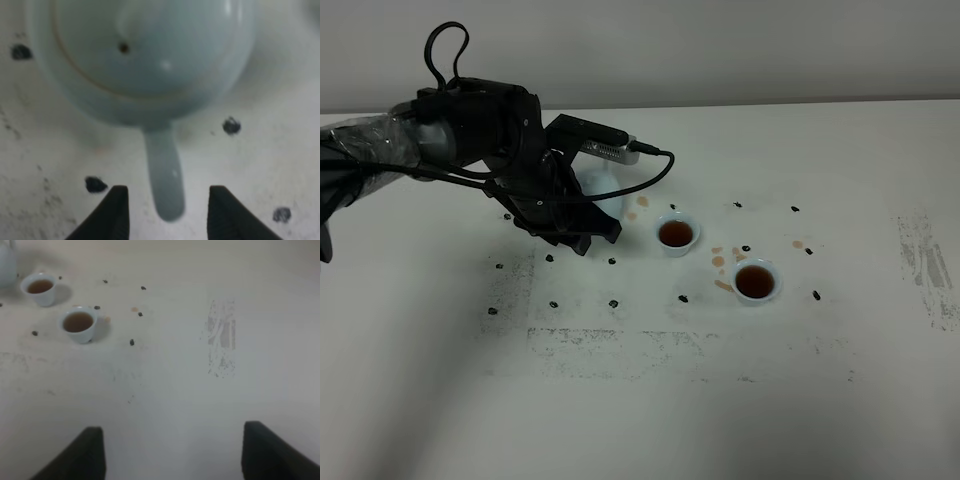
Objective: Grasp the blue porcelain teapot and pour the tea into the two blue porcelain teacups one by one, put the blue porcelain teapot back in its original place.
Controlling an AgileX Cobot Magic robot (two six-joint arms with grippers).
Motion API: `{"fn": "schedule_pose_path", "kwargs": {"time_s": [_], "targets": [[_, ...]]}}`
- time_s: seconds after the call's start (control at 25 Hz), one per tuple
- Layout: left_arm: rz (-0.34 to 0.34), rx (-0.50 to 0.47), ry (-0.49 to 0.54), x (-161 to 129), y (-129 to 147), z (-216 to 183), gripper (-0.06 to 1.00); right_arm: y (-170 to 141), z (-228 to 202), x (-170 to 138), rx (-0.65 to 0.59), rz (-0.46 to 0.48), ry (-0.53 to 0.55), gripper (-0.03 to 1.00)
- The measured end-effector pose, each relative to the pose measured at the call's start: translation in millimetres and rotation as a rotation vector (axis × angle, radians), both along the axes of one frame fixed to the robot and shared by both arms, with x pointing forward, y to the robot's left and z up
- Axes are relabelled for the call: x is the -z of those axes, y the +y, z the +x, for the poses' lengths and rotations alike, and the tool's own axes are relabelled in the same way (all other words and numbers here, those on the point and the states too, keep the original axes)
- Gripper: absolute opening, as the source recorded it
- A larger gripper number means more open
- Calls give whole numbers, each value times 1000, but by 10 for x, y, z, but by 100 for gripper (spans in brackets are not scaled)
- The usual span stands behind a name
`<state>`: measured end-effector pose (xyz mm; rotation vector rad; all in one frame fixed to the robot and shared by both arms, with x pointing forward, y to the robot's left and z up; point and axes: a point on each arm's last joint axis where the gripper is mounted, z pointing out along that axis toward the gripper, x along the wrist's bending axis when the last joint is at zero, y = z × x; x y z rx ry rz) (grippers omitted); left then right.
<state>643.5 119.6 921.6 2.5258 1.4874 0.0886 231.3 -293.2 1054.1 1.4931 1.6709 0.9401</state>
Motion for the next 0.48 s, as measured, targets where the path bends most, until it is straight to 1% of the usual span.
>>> {"fn": "schedule_pose_path", "kwargs": {"time_s": [0.12,0.24,0.32,0.48], "targets": [[9,9,31,5,-22,-42,36,0,0,0,0,0,0,56],[0,12,11,-97,-31,-54,36,0,0,0,0,0,0,56],[-14,12,-24,-264,-16,-84,36,0,0,0,0,0,0,56],[-47,11,-102,-704,62,-243,36,0,0,0,0,0,0,56]]}}
